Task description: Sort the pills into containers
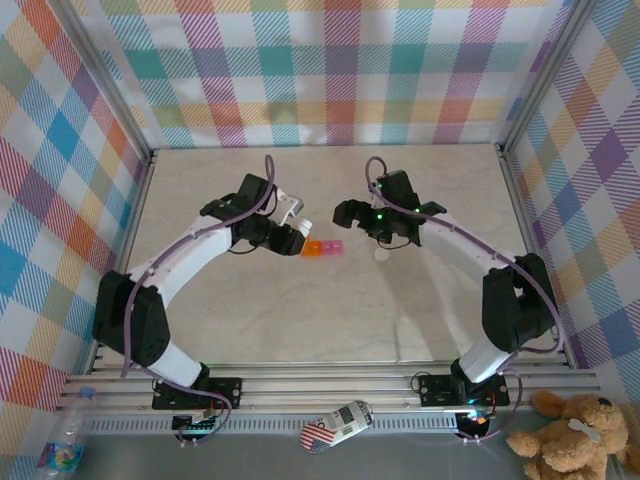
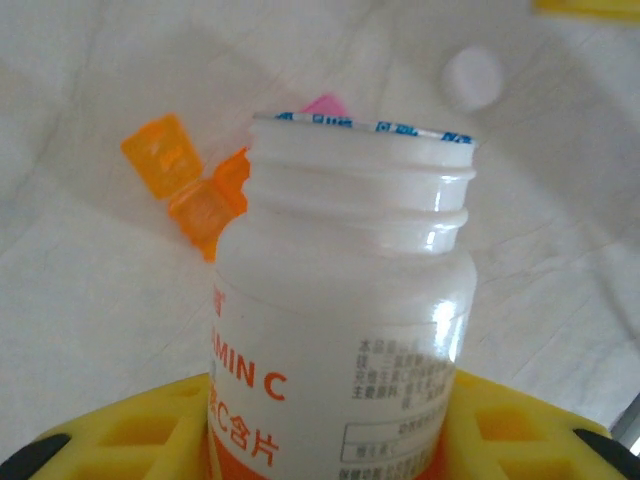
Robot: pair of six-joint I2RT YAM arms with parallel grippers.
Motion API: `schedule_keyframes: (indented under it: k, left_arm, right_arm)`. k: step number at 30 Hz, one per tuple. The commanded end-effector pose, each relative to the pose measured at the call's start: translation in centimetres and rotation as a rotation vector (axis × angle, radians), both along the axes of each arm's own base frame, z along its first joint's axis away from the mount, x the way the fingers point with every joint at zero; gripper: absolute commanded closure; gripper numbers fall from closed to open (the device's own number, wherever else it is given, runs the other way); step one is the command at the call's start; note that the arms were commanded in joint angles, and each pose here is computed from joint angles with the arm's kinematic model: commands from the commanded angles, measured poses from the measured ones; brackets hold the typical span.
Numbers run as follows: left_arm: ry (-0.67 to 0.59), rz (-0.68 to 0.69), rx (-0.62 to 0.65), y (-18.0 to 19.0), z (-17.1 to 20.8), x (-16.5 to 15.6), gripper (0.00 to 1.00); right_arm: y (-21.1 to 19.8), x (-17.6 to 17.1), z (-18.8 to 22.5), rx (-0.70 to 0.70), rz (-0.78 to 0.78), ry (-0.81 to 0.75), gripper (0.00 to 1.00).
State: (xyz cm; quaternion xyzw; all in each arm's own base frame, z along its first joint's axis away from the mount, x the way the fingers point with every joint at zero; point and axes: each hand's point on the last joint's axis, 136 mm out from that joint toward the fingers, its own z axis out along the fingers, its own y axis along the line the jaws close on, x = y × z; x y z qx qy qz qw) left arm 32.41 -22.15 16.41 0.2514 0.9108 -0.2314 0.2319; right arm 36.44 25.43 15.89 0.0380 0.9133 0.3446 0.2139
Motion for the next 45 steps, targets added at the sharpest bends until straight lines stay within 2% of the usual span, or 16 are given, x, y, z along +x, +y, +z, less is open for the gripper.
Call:
schedule_keyframes:
  k: [1,7,15,30,42,45]
  left_arm:
    - [-0.163,-0.023,-0.180,-1.8,4.4,1.1,1.00]
    - [-0.245,-0.023,-0.289,-2.5,6.9,1.3,1.00]
    - [-0.240,-0.034,-0.322,-3.4,7.0,2.3,1.00]
    - [-0.235,-0.057,-0.331,-4.2,7.1,3.1,1.00]
    - [-0.252,-0.052,-0.343,-4.3,7.9,3.4,1.00]
    - [-0.250,-0.053,-0.343,-4.4,7.9,3.4,1.00]
  right_arm:
    - [2.2,-0.2,3.7,0.228,0.042,-0.023,0.03]
    - [4.3,0.0,8.2,0.404,0.124,-0.112,0.06]
    - [5.5,0.5,10.5,0.464,0.179,-0.180,0.09]
    - [8.3,-0.2,10.9,0.485,0.248,-0.187,0.20]
    - [9.8,-0.5,10.1,0.498,0.279,-0.152,0.36]
    - [10.1,-0.6,10.0,0.508,0.293,-0.144,0.44]
